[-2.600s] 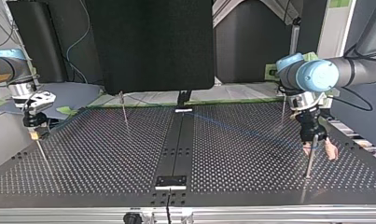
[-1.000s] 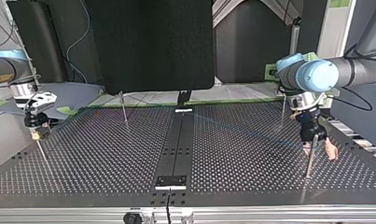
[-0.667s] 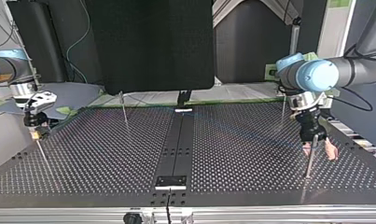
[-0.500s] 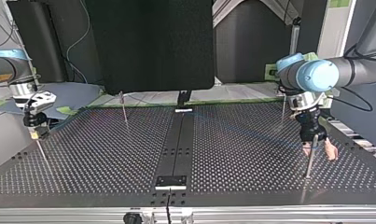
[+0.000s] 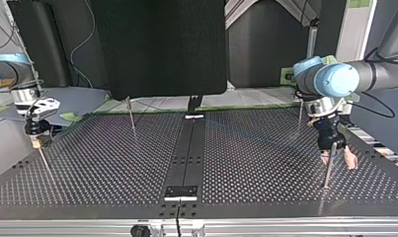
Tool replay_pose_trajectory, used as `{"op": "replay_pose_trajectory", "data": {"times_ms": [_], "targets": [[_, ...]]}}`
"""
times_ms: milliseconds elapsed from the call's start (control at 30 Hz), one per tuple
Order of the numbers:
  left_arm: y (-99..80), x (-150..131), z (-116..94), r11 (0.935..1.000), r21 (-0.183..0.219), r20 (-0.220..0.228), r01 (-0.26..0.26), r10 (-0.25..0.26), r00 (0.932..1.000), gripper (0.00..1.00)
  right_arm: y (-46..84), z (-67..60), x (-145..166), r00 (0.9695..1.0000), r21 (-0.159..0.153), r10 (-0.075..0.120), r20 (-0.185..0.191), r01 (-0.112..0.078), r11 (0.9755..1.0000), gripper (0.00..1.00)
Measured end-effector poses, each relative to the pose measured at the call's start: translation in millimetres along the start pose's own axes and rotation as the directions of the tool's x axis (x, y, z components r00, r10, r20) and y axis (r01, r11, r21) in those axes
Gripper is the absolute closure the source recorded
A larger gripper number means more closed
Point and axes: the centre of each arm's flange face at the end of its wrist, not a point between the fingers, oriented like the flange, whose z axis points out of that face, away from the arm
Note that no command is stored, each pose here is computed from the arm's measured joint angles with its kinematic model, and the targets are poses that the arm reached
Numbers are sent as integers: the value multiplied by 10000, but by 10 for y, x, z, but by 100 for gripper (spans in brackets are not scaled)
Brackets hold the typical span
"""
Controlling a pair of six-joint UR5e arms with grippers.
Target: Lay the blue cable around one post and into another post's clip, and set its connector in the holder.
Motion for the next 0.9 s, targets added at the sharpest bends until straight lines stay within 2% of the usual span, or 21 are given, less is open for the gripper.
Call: {"op": "replay_pose_trajectory", "data": {"times_ms": [267,433,600,667,700,767,800,833,867,900], "targets": [[-2,-2,3,10000,19,-13,0,0,10000,0,-10,5,9,10000,39,17,-22,-17,10000,100],[-1,-1,3,10000,27,-23,-1,1,10000,0,-14,6,7,9999,67,124,-14,-124,9999,100],[-3,-1,3,10000,31,-24,0,0,10000,0,-15,6,7,9999,74,147,-13,-147,9999,100],[-2,-1,3,10000,30,-24,0,1,10000,0,-15,6,6,9999,69,149,-12,-149,9999,85],[-2,-1,3,10000,31,-24,0,0,10000,0,-15,6,6,9999,61,150,-15,-150,9999,85],[-3,-2,3,10000,31,-24,0,0,10000,0,-15,7,7,9999,50,149,-18,-149,9999,67],[-3,-2,3,10000,32,-23,0,0,10000,0,-14,8,11,9999,45,143,-31,-143,9999,67],[-3,-2,3,10000,31,-24,0,0,10000,0,-13,8,11,9999,46,142,-32,-142,9999,51],[-3,-2,3,10000,31,-23,0,0,10000,0,-13,8,11,9999,42,142,-33,-142,9999,44],[-2,-2,3,10000,31,-23,0,0,10000,0,-13,10,16,9999,40,134,-48,-134,9999,44]]}}
